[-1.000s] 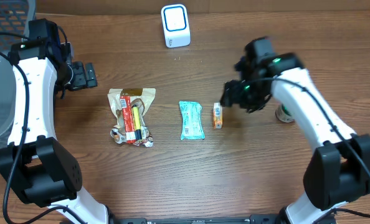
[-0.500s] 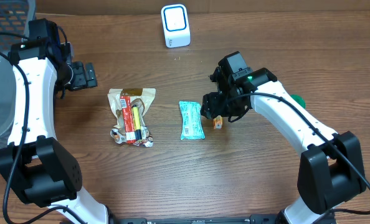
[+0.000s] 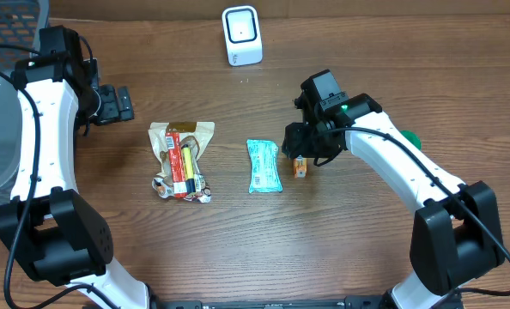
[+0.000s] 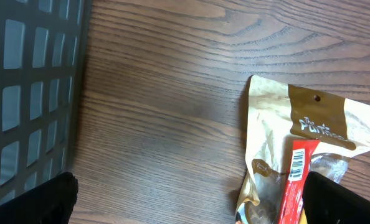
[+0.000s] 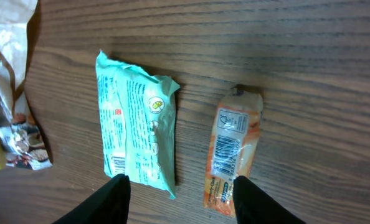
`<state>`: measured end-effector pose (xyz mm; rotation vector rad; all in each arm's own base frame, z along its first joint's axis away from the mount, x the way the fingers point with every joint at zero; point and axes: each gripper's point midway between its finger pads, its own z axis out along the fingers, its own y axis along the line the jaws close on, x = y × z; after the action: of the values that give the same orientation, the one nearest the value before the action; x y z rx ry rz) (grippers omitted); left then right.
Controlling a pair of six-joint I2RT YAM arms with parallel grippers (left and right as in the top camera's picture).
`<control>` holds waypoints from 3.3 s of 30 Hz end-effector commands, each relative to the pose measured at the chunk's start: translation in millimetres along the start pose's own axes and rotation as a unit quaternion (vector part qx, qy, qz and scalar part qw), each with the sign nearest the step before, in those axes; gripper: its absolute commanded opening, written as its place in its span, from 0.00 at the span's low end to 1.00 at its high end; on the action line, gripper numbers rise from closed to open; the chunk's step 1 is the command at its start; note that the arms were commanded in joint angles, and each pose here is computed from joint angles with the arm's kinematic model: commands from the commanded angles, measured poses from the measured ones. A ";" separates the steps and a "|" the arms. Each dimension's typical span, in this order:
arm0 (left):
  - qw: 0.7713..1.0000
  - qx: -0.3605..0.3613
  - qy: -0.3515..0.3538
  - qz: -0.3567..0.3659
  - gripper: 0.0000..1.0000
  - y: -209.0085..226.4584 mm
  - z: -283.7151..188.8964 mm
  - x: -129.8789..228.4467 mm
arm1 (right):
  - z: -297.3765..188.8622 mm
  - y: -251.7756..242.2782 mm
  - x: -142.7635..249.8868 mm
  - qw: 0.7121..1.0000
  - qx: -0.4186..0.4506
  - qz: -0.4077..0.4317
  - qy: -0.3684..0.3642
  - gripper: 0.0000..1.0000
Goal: Scan the item barcode
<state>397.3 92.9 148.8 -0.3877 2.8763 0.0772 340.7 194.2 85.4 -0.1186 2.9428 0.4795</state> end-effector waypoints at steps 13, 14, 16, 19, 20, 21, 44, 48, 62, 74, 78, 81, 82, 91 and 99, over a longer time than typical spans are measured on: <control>1.000 0.006 -0.020 0.011 1.00 -4.8 -12.6 -6.9 | 2.0 -15.1 1.1 0.994 0.044 0.102 -0.012 0.43; 1.000 0.006 -0.020 0.011 1.00 -4.8 -12.6 -6.9 | 2.3 -15.4 1.5 0.994 0.045 0.101 -0.012 0.43; 1.000 0.006 -0.020 0.011 1.00 -4.8 -12.6 -6.9 | 2.9 -18.4 4.2 0.993 0.053 0.102 -0.008 0.43; 1.000 0.006 -0.020 0.011 1.00 -4.8 -12.6 -6.9 | 4.1 -21.0 8.7 0.993 0.058 0.104 -0.001 0.43; 1.000 0.006 -0.020 0.011 1.00 -4.8 -12.6 -6.9 | 5.2 -22.0 10.4 0.993 0.059 0.104 0.002 0.43; 1.000 0.006 -0.020 0.011 1.00 -4.8 -12.6 -6.9 | 6.7 -23.3 12.6 0.993 0.061 0.105 0.004 0.43; 1.000 0.006 -0.020 0.011 1.00 -4.8 -12.6 -6.9 | 11.1 -84.8 17.2 0.972 0.208 0.101 -0.038 0.51; 1.000 0.006 -0.020 0.011 1.00 -4.8 -12.6 -6.9 | 8.2 -80.5 7.9 0.973 0.202 0.100 -0.052 0.52; 1.000 0.006 -0.020 0.011 1.00 -4.8 -12.6 -6.9 | 12.7 -45.4 -13.4 0.982 0.109 0.134 -0.077 0.26; 1.000 0.006 -0.020 0.011 1.00 -4.8 -12.6 -6.9 | 15.0 -32.9 -15.4 0.982 0.122 0.105 -0.096 0.26; 1.000 0.006 -0.020 0.011 1.00 -4.8 -12.6 -6.9 | 15.7 -28.4 -13.7 0.981 0.136 0.091 -0.103 0.26; 1.000 0.006 -0.020 0.011 1.00 -4.8 -12.6 -6.9 | 16.3 -24.0 -12.7 0.981 0.141 0.081 -0.107 0.27; 1.000 0.006 -0.020 0.011 1.00 -4.8 -12.6 -6.9 | 16.5 -22.9 -12.8 0.981 0.141 0.079 -0.108 0.27; 1.000 0.006 -0.020 0.011 1.00 -4.8 -12.6 -6.9 | 14.9 -22.9 -12.8 0.977 0.163 0.067 -0.121 0.28; 1.000 0.006 -0.020 0.011 1.00 -4.8 -12.6 -6.9 | 25.4 -30.7 -2.9 0.977 0.169 0.067 -0.113 0.31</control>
<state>397.3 92.9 148.8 -0.3877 2.8763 0.0772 352.0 176.1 57.2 0.1663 2.7739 0.0282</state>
